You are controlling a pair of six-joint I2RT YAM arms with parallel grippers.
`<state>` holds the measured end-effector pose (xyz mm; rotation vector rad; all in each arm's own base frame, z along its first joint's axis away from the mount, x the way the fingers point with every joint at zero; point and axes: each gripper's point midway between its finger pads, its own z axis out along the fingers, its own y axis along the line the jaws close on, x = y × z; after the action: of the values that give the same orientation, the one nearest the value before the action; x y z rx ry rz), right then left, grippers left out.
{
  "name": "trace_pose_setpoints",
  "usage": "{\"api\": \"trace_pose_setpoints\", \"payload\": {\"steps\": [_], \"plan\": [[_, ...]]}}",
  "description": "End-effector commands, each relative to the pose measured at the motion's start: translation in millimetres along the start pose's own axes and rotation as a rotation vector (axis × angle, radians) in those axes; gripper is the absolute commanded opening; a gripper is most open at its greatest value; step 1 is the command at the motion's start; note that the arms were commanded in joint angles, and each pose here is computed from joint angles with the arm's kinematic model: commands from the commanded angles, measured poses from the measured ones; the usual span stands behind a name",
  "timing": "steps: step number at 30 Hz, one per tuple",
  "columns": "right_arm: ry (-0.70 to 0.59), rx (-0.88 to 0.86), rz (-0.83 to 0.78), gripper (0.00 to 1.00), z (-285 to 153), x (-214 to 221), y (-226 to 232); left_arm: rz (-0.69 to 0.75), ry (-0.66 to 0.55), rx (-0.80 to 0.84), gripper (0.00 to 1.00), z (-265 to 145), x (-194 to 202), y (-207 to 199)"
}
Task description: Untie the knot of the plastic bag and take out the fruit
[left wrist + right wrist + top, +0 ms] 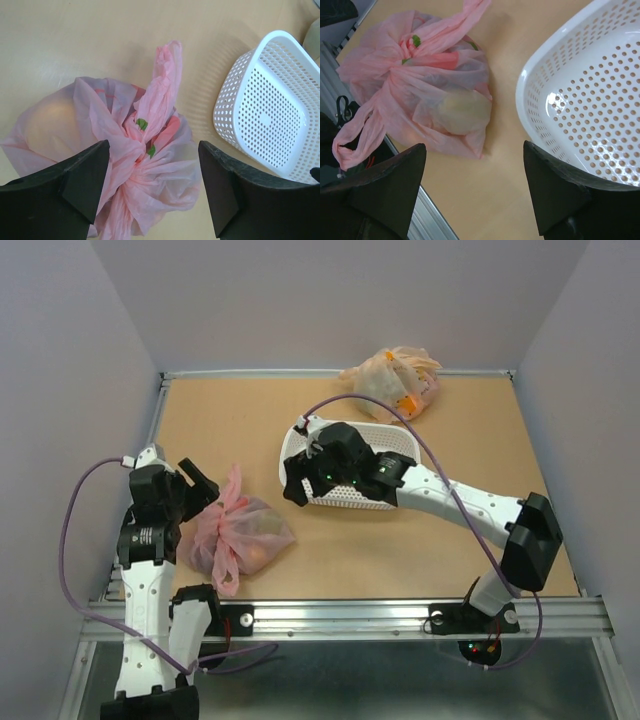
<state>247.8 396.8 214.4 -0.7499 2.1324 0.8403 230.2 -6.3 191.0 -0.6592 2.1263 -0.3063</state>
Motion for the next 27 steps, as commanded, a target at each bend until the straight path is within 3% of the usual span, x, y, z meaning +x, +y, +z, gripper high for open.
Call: {"api": "trace_pose_setpoints", "payload": {"steps": [1, 9, 15, 18, 20, 21, 23, 24, 27], "plan": [[-0.101, -0.086, -0.028, 0.82, 14, -32, 41, 0.009, -0.017, 0.009, 0.83, -1, -10, -6], [-0.047, -0.264, -0.150, 0.82, 65, 12, 103, -0.028, 0.051, -0.060, 0.83, 17, 21, 17], [-0.060, -0.258, -0.169, 0.81, 109, 29, 106, -0.032, 0.068, -0.073, 0.82, 23, 27, 21], [-0.057, -0.240, -0.167, 0.70, 121, 34, 103, -0.033, 0.079, -0.073, 0.81, 27, 29, 22], [-0.057, -0.199, -0.157, 0.50, 127, 38, 94, -0.031, 0.094, -0.052, 0.79, 29, 32, 18], [-0.081, -0.159, -0.145, 0.27, 125, 33, 89, -0.029, 0.103, -0.044, 0.79, 29, 34, 17], [-0.084, -0.107, -0.124, 0.07, 120, 38, 77, -0.024, 0.107, -0.039, 0.79, 29, 35, 17], [-0.107, -0.059, -0.107, 0.01, 117, 34, 68, -0.021, 0.113, -0.034, 0.79, 29, 36, 16], [-0.147, 0.030, -0.047, 0.00, 100, 32, 51, -0.018, 0.140, -0.009, 0.79, 30, 43, 13]]}}
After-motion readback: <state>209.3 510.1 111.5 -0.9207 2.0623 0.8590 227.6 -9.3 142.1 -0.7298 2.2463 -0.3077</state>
